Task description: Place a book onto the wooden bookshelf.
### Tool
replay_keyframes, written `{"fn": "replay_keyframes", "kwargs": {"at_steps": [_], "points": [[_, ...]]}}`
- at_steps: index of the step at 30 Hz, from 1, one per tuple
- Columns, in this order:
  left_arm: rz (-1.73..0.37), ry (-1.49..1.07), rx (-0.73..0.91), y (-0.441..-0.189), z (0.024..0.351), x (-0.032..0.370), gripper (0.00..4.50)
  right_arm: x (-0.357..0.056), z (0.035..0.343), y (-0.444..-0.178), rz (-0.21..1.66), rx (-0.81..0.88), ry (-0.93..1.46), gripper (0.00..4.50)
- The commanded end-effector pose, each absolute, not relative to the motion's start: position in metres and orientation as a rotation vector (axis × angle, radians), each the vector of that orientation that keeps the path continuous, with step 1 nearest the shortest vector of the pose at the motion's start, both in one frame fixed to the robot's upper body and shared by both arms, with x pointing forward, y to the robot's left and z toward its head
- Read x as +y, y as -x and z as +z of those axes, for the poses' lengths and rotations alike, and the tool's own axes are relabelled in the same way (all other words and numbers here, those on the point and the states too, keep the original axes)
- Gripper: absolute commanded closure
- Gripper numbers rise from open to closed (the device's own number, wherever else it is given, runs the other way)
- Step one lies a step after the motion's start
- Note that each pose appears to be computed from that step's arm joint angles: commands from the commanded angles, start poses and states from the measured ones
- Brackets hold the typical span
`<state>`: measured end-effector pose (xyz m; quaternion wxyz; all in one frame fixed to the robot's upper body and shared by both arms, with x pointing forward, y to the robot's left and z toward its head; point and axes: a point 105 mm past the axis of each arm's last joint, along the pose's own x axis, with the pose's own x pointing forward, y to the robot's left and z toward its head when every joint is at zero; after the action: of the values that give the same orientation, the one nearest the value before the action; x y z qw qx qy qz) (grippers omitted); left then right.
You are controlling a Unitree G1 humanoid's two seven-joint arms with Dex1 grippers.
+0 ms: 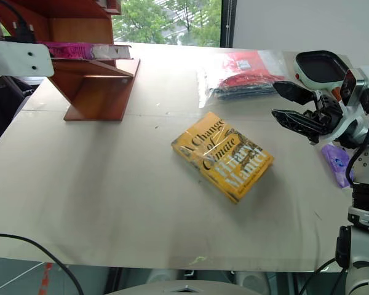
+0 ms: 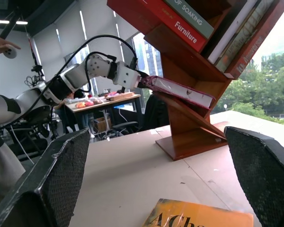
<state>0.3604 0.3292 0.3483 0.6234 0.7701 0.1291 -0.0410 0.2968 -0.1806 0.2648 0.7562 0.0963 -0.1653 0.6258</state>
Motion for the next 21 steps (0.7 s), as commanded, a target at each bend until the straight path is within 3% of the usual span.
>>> {"fn": "replay_keyframes", "kwargs": {"at_steps": [1,9,16,19,21], "points": [[-0.001,-1.755,0.32,-0.354,0.368,0.345,3.62,-0.184,0.278,-0.29,1.358,-0.431,-0.166,0.0],[0.142,-1.682,0.227,-0.347,0.387,0.355,0.01,-0.191,0.273,-0.289,1.336,-0.412,-0.174,0.0],[0.026,-1.524,0.189,-0.309,0.351,0.345,0.01,-0.205,0.261,-0.277,1.274,-0.356,-0.175,0.0],[0.032,-1.326,-0.002,-0.291,0.347,0.322,0.01,-0.214,0.243,-0.27,1.224,-0.302,-0.152,0.0],[-0.033,-1.019,-0.174,-0.286,0.338,0.299,0.01,-0.22,0.228,-0.268,1.164,-0.264,-0.141,0.0]]}}
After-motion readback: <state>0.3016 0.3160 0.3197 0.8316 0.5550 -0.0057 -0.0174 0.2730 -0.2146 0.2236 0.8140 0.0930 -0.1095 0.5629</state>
